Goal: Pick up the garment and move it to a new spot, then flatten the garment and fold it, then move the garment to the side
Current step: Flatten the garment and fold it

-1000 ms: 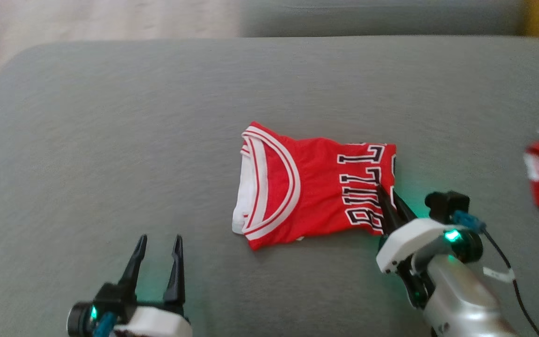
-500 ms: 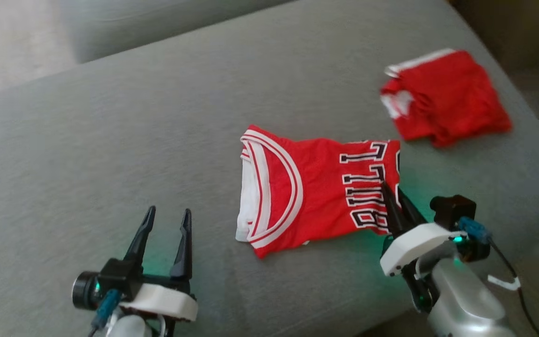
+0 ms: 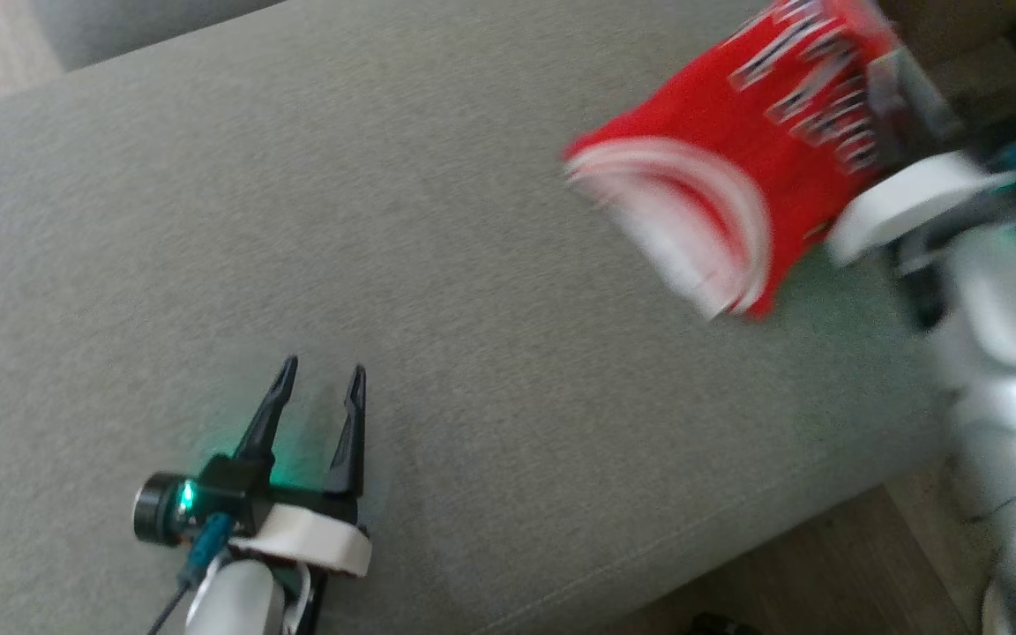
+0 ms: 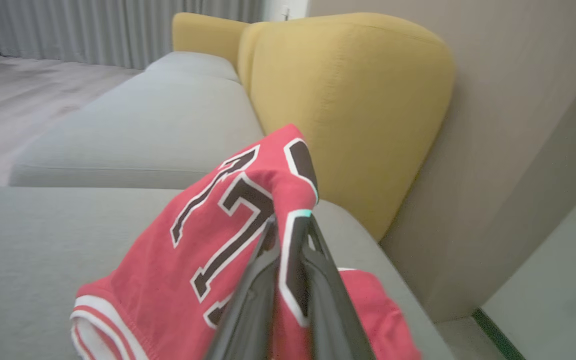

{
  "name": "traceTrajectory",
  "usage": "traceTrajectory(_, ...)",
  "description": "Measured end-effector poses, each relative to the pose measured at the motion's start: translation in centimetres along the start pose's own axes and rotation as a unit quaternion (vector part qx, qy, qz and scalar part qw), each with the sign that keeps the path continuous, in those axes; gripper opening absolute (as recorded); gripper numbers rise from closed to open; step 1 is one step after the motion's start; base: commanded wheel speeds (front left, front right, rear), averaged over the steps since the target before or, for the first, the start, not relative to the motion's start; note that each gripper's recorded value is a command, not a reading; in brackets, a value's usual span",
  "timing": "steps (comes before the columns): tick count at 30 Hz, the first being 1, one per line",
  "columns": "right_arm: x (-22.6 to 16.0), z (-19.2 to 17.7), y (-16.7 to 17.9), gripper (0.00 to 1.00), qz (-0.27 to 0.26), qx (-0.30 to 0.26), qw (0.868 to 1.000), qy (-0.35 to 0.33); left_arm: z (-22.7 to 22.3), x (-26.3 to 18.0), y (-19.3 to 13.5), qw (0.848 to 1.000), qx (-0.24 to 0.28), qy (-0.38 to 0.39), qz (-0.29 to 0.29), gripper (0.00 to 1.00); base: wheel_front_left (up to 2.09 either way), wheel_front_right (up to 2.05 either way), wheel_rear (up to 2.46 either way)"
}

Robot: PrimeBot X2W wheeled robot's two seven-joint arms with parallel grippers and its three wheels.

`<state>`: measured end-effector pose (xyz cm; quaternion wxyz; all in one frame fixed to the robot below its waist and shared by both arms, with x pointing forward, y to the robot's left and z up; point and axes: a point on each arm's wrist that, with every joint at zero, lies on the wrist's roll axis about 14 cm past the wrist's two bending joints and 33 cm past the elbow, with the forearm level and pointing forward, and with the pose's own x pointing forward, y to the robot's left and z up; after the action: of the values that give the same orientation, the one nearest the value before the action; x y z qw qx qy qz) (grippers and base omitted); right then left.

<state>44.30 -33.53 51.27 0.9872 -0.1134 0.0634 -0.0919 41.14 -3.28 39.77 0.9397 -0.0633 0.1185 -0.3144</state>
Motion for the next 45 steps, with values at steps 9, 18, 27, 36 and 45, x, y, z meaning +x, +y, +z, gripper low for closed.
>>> traceTrajectory(9,1.2,-1.8,-8.4,1.0,-0.108,-0.022,0.993,0.049,-0.2,-1.0,3.1,0.999,-0.005,0.001,0.044,1.0,0.0,0.0,0.0)
traceTrajectory(18,4.5,1.8,2.1,1.0,-0.018,0.013,0.999,-0.023,0.1,-2.5,5.9,0.996,-0.006,-0.003,0.093,1.0,0.0,0.0,0.0)
traceTrajectory(27,1.2,-2.5,11.7,1.0,0.081,0.079,0.994,0.003,1.1,-6.0,9.2,0.986,-0.009,-0.016,0.166,1.0,0.0,0.0,0.0)
traceTrajectory(36,-2.0,-4.4,17.2,1.0,0.141,0.14,0.98,0.026,0.9,-11.9,12.1,0.966,-0.016,-0.019,0.258,1.0,0.0,0.0,0.0)
traceTrajectory(45,-4.5,-3.4,19.3,1.0,0.169,0.176,0.97,0.019,2.0,-15.8,12.8,0.952,-0.011,-0.04,0.305,1.0,0.0,0.0,0.0)
